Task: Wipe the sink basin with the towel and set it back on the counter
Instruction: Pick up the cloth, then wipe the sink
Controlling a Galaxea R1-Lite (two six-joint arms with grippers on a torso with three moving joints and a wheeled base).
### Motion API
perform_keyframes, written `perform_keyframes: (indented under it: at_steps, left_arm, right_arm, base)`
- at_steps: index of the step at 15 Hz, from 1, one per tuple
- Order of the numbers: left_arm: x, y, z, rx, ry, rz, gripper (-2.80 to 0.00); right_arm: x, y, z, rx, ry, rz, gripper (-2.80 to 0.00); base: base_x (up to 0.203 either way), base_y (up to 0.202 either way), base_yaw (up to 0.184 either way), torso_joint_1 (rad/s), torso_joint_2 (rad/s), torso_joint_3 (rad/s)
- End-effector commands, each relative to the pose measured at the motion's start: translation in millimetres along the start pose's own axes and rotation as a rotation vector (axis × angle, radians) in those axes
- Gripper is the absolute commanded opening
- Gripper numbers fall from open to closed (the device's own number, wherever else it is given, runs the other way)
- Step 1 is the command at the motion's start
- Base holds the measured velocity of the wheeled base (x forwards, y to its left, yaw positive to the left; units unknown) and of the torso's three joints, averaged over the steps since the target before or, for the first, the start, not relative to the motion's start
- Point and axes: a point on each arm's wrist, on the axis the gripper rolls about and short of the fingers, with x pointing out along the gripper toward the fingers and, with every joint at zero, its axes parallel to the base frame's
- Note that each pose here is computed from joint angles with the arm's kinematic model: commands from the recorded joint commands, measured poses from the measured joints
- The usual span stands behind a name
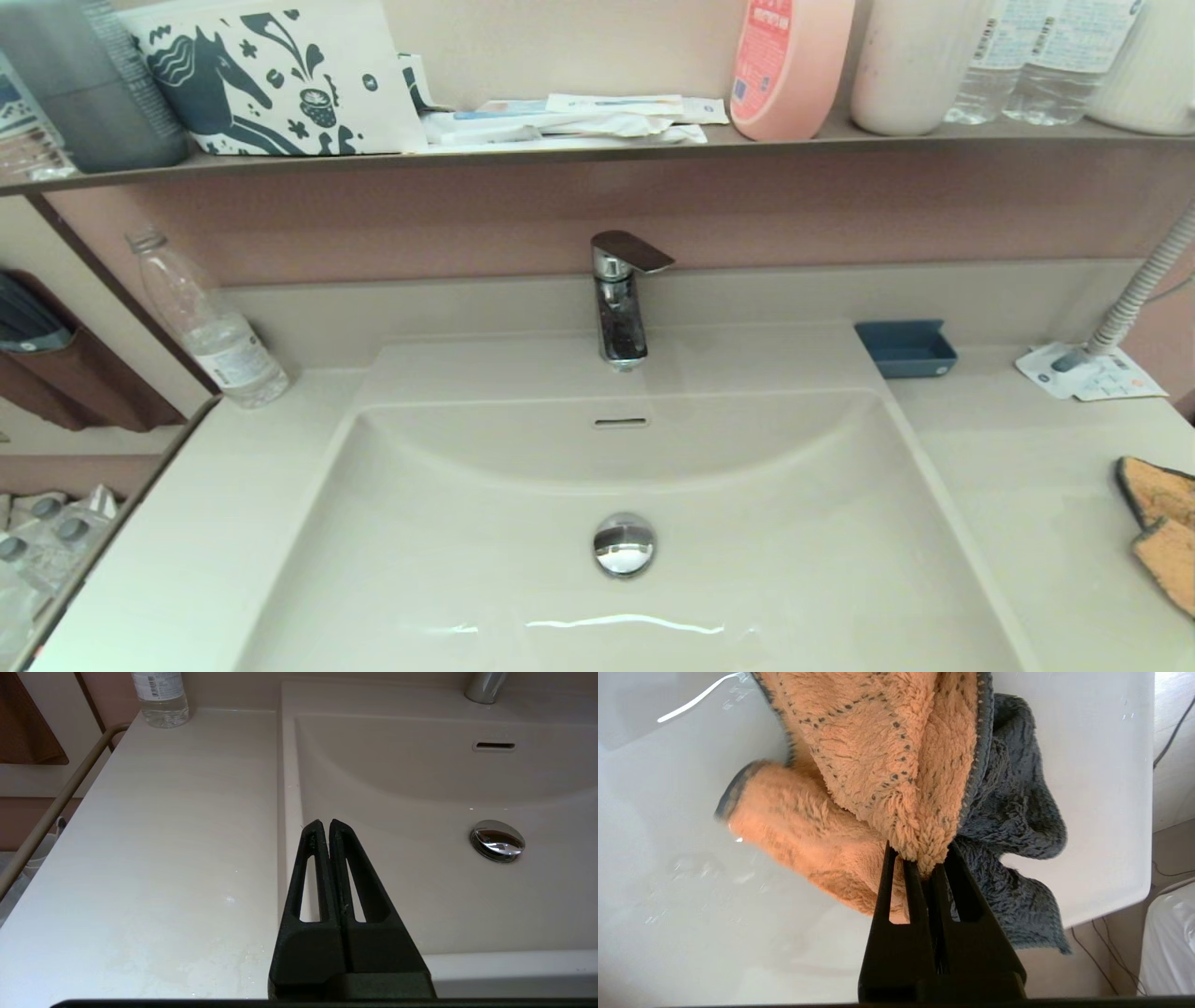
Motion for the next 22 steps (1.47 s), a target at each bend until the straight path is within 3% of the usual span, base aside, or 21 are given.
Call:
perform_keyframes:
  at_steps: [1,5,9,14,18,20,22]
  left_arm:
    - [0,0.0,0,-0.001,0.000,0.000,-2.80]
    - [0,0.0,0,-0.001,0.001,0.001,-2.80]
    - [0,0.0,0,-0.001,0.001,0.001,-2.80]
    - [0,0.0,0,-0.001,0.001,-0.001,-2.80]
    - [0,0.0,0,-0.001,0.001,-0.001,-2.80]
    - [0,0.0,0,-0.001,0.001,0.001,-2.80]
    - [0,0.0,0,-0.001,0.001,0.000,-2.80]
  right_arm:
    - [-14,2,-2,-0.004,-0.025,0.005,-2.80]
    - [-66,18,-2,0.012,-0.089,0.144,-2.80]
    - [-125,66,-6,0.041,-0.163,0.305,-2.80]
    - [-176,131,-35,-0.057,-0.172,0.503,-2.80]
    - [-192,179,-57,-0.090,-0.145,0.579,-2.80]
    - [-191,206,-68,-0.098,-0.089,0.623,-2.80]
    - [-170,241,-75,-0.098,-0.030,0.559,-2.80]
  base:
    - [0.000,0.000,0.000,0.000,0.00,0.000]
    - [0.000,0.000,0.000,0.000,0.00,0.000]
    - [0.000,0.000,0.000,0.000,0.00,0.000]
    - [0.000,0.000,0.000,0.000,0.00,0.000]
    - [0.000,0.000,0.000,0.000,0.00,0.000]
    - [0.000,0.000,0.000,0.000,0.00,0.000]
    - [0.000,0.000,0.000,0.000,0.00,0.000]
